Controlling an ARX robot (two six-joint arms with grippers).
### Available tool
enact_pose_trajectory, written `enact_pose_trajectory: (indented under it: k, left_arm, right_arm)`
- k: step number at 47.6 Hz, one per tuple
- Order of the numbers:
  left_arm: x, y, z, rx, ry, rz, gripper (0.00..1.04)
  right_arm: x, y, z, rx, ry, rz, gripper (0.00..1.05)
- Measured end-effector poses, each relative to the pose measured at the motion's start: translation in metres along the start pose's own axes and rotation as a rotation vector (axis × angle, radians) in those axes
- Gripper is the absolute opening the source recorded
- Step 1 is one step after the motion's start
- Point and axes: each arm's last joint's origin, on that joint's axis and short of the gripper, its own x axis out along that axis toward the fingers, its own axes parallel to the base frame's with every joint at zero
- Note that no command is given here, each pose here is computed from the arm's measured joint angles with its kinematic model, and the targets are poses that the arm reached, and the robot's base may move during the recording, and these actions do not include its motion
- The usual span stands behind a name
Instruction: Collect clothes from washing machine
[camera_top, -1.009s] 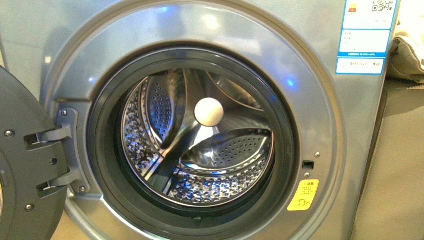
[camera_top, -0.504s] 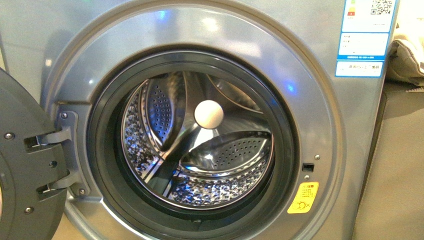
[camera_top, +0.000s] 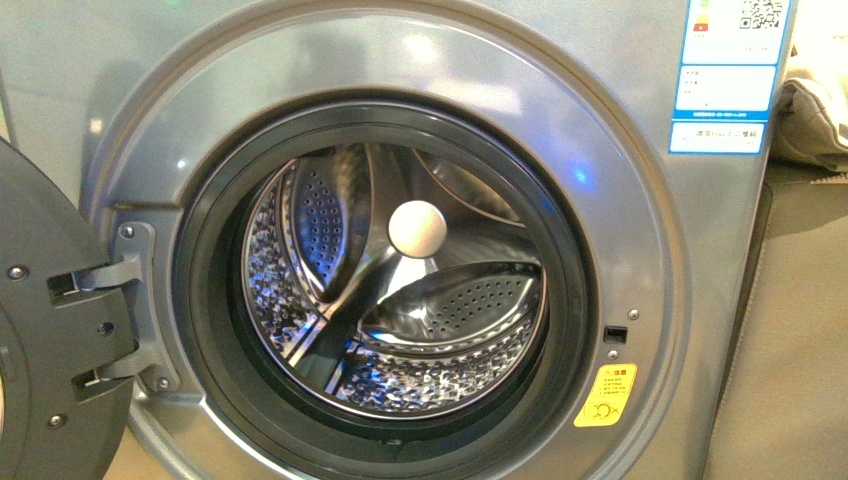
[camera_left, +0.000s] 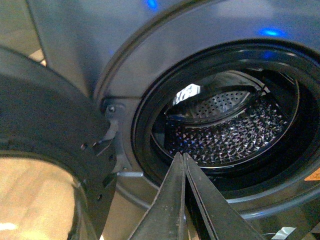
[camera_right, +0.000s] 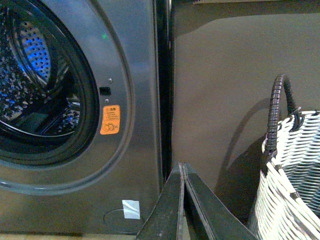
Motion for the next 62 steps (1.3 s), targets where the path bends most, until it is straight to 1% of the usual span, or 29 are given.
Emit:
enact_pose_trajectory:
  k: [4,10,19,22,26,34,52,62]
  left_arm:
    - [-0.007,0.008,-0.023,-0.002,-0.002,0.017,0.04]
    - [-0.014,0.013,-0.047,0.0,0.01,0.007,0.04]
    - [-0.024,0.022,-0.077,0.0,0.014,0.008,0.04]
    - [-0.027,0.027,-0.082,-0.001,0.007,-0.009,0.04]
    - [-0.03,0.031,-0.088,-0.001,0.007,0.013,0.04]
    - [-0.035,0.032,-0.101,-0.001,0.01,0.018,0.04]
    - [-0.044,0.031,-0.119,-0.001,0.003,0.015,0.04]
    - [-0.048,0.031,-0.124,-0.001,0.002,0.016,0.04]
  right_arm:
    - [0.0,0.0,0.0,0.0,0.0,0.0,0.02]
    - [0.0,0.0,0.0,0.0,0.0,0.0,0.02]
    - [0.0,0.0,0.0,0.0,0.0,0.0,0.02]
    - [0.0,0.0,0.0,0.0,0.0,0.0,0.02]
    - [0.0,0.0,0.0,0.0,0.0,0.0,0.02]
    - [0.0,0.0,0.0,0.0,0.0,0.0,0.02]
    - [0.0,0.0,0.0,0.0,0.0,0.0,0.02]
    - [0.0,0.0,0.0,0.0,0.0,0.0,0.02]
